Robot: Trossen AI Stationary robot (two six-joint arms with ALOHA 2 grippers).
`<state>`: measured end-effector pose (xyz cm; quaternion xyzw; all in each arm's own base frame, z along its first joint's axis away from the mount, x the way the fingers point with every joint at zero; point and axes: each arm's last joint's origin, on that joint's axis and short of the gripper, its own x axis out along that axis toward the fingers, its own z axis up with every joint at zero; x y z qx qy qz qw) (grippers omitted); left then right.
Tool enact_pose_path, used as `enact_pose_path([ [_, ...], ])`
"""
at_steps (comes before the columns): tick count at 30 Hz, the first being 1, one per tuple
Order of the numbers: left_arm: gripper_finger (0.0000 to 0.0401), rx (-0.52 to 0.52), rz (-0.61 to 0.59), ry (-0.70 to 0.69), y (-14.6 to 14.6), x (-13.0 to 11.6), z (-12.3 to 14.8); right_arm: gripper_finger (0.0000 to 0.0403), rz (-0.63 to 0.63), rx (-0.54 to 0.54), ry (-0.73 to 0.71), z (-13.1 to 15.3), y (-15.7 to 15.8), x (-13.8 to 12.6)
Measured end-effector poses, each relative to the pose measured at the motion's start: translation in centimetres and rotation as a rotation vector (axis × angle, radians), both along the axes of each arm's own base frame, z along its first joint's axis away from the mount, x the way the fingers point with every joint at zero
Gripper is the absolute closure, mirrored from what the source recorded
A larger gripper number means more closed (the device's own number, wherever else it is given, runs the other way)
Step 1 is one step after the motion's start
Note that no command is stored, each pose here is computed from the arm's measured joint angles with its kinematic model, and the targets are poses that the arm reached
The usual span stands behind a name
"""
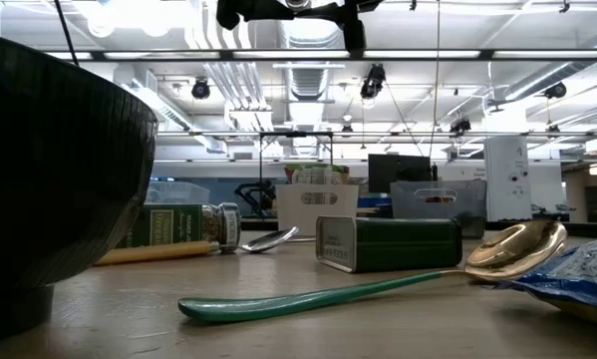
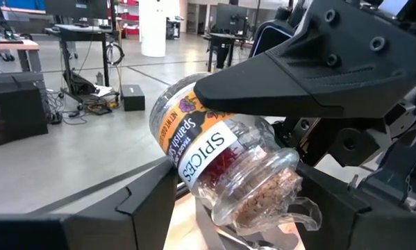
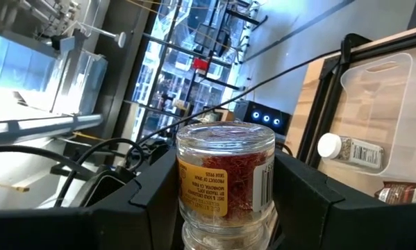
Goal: Pick & Place Food Item
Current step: Put the brown seasoning bottle into the transparent bin
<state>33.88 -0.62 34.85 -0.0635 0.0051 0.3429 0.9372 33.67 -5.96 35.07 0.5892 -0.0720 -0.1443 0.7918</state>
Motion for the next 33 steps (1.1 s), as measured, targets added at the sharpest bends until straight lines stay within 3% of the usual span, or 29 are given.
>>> enact_pose_path([
  [11, 0.0162, 0.001, 0.007, -0.001, -0.01, -0.02, 0.12, 0.0220, -0.017, 0.000, 0.010, -0.18, -0.05, 0.02],
  [25, 0.0352, 0.002, -0.036, 0.031, -0.15, -0.19, 0.19, 0.0220, -0.047, -0.020, 0.007, -0.10, -0.10, 0.01],
  [29, 0.0350, -0.001, -0.057, 0.033, -0.18, -0.20, 0.20, 0.0220, -0.056, -0.022, 0.009, -0.11, -0.13, 0.00],
  [33, 0.0310, -0.019, -0.062, 0.025, -0.19, -0.20, 0.16, 0.0220, -0.061, -0.024, 0.012, -0.19, -0.15, 0.03],
])
